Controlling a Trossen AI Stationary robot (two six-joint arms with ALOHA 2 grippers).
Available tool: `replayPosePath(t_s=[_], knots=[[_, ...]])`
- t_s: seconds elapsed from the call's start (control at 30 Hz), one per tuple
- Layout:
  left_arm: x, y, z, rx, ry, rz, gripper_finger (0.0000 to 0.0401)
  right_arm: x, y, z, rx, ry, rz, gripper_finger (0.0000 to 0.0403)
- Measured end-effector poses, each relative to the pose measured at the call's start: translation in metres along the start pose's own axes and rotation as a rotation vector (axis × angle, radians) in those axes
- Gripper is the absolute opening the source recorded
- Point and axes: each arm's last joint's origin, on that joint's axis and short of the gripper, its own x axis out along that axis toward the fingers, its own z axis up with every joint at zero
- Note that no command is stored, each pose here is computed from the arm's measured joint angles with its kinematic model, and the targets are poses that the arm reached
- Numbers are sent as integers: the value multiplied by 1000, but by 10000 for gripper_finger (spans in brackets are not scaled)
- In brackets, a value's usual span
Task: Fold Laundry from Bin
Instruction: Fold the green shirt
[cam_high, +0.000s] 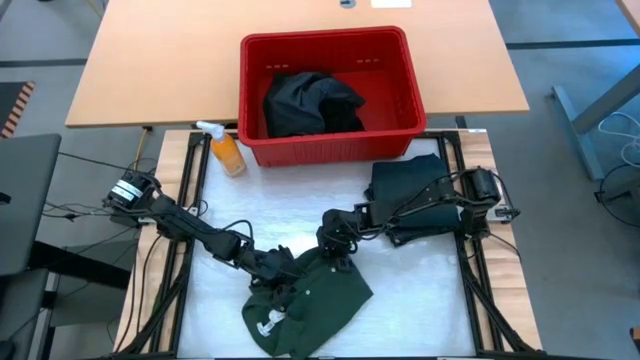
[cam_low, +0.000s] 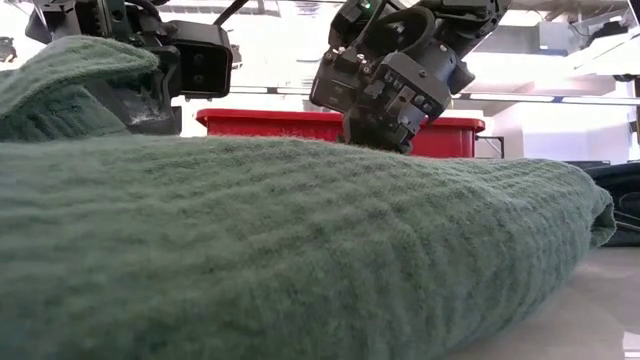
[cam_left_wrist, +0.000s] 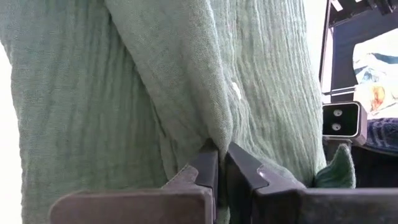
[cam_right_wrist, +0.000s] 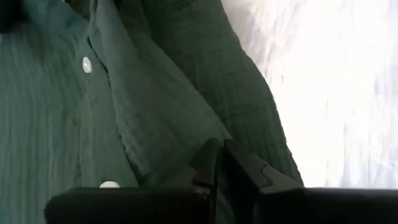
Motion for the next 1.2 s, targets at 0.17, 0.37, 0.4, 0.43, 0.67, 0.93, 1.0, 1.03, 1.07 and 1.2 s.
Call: replayPosePath(t_s=[0.17,0.37,0.4,0.43,0.67,0.93,1.0,1.03,1.07,1.2], knots=[[0,0,0,-1,0,1,1,-1,-3,-2,-6,16,-2,13],[0,1,1,-4,20,-14,1,-21,-14,10,28,-49,-40,12],[-1,1,1,-6,25,-19,0,-26,-17,12,37,-65,-57,12],[-2,0,1,-5,30,-20,0,-32,-20,14,46,-79,-73,12],[-14,-3,6,-2,-16,2,0,-50,-29,19,103,-102,19,16],[-15,-2,6,-6,-19,19,0,-25,-17,8,-14,-31,108,145],[-15,-2,6,-6,-19,19,0,-24,-21,5,2,-14,90,171],[-15,-2,6,-6,-19,18,0,-24,-23,5,13,-6,79,182],[-15,-2,6,-7,-17,17,0,-25,-25,4,23,-3,71,189],[-15,-2,6,-9,-13,13,0,-26,-28,4,31,-7,61,196]])
